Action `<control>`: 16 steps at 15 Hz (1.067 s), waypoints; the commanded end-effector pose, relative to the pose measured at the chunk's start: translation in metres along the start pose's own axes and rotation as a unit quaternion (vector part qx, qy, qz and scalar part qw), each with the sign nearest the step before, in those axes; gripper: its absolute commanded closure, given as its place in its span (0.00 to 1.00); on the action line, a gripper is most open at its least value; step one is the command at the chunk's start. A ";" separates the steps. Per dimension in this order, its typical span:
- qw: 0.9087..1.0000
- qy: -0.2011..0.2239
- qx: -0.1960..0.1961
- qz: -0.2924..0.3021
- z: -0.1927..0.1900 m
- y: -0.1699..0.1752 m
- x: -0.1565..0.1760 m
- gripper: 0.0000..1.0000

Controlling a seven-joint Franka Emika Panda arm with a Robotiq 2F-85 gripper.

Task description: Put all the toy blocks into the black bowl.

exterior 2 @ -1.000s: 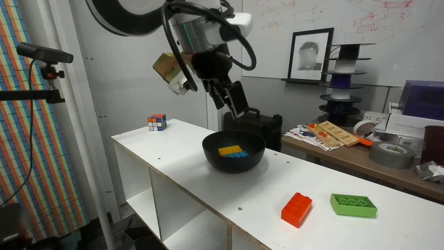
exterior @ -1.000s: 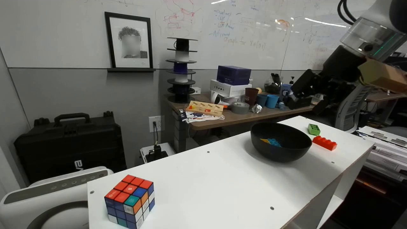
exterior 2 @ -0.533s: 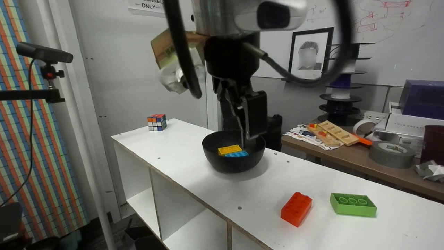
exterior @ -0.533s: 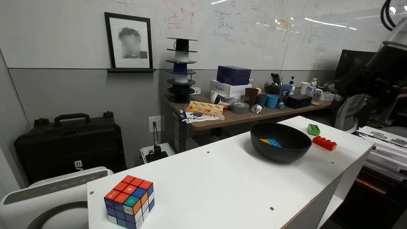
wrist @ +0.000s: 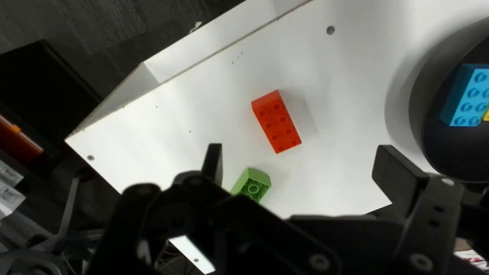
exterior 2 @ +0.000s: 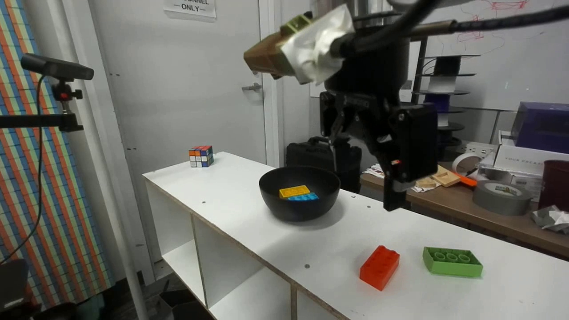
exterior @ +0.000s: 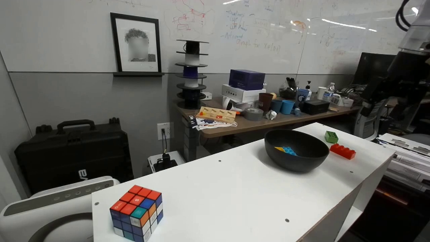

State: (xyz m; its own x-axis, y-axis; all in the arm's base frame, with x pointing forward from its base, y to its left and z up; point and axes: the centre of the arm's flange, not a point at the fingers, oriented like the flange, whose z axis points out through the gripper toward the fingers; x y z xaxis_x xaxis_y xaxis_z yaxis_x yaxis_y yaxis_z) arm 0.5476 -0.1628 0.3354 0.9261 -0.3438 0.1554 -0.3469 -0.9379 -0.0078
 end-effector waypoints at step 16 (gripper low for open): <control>0.988 -0.029 -0.039 -0.144 0.089 0.023 -0.003 0.00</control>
State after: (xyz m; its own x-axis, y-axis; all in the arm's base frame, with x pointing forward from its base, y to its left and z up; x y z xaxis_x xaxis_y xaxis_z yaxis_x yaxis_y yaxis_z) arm 0.5519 -0.1870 0.2473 0.9976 -0.0682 0.0125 -0.0692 -0.9890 0.1309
